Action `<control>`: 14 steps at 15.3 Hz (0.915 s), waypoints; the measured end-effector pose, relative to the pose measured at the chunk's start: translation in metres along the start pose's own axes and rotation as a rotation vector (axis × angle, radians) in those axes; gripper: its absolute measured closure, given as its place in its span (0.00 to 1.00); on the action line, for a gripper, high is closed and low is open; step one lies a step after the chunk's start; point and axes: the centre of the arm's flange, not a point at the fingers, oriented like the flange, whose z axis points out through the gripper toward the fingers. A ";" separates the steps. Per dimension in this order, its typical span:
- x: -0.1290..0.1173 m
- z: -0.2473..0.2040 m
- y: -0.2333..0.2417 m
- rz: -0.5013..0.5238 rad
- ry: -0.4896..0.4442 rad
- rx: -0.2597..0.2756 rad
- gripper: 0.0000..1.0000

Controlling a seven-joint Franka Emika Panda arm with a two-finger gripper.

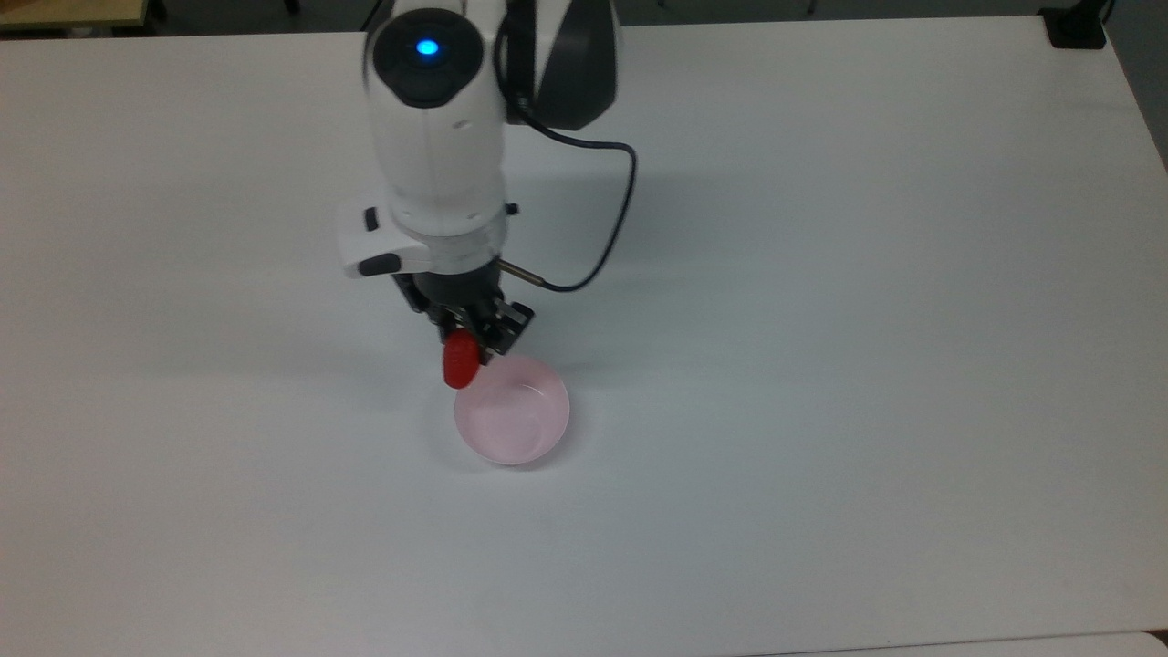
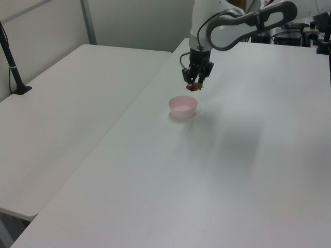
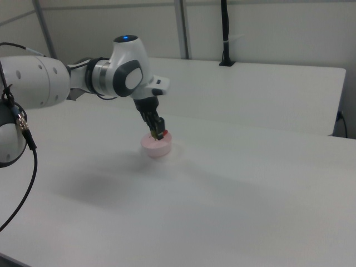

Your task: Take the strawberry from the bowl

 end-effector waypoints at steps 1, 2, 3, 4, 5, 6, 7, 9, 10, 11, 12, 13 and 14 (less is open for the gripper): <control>0.006 0.000 0.017 -0.061 -0.010 -0.009 0.57; 0.014 0.001 0.036 -0.119 -0.016 -0.015 0.57; 0.021 0.004 0.057 -0.175 -0.024 -0.020 0.57; 0.027 0.009 0.078 -0.226 -0.034 -0.026 0.57; 0.032 0.014 0.099 -0.274 -0.045 -0.030 0.57; 0.036 0.019 0.120 -0.319 -0.056 -0.034 0.57; 0.039 0.024 0.140 -0.355 -0.068 -0.037 0.57; 0.042 0.037 0.174 -0.404 -0.095 -0.040 0.57; 0.043 0.045 0.188 -0.418 -0.110 -0.045 0.57; 0.044 0.052 0.200 -0.425 -0.122 -0.052 0.57; 0.045 0.059 0.210 -0.424 -0.129 -0.058 0.57; 0.046 0.064 0.215 -0.422 -0.129 -0.061 0.57; 0.047 0.068 0.218 -0.422 -0.130 -0.062 0.52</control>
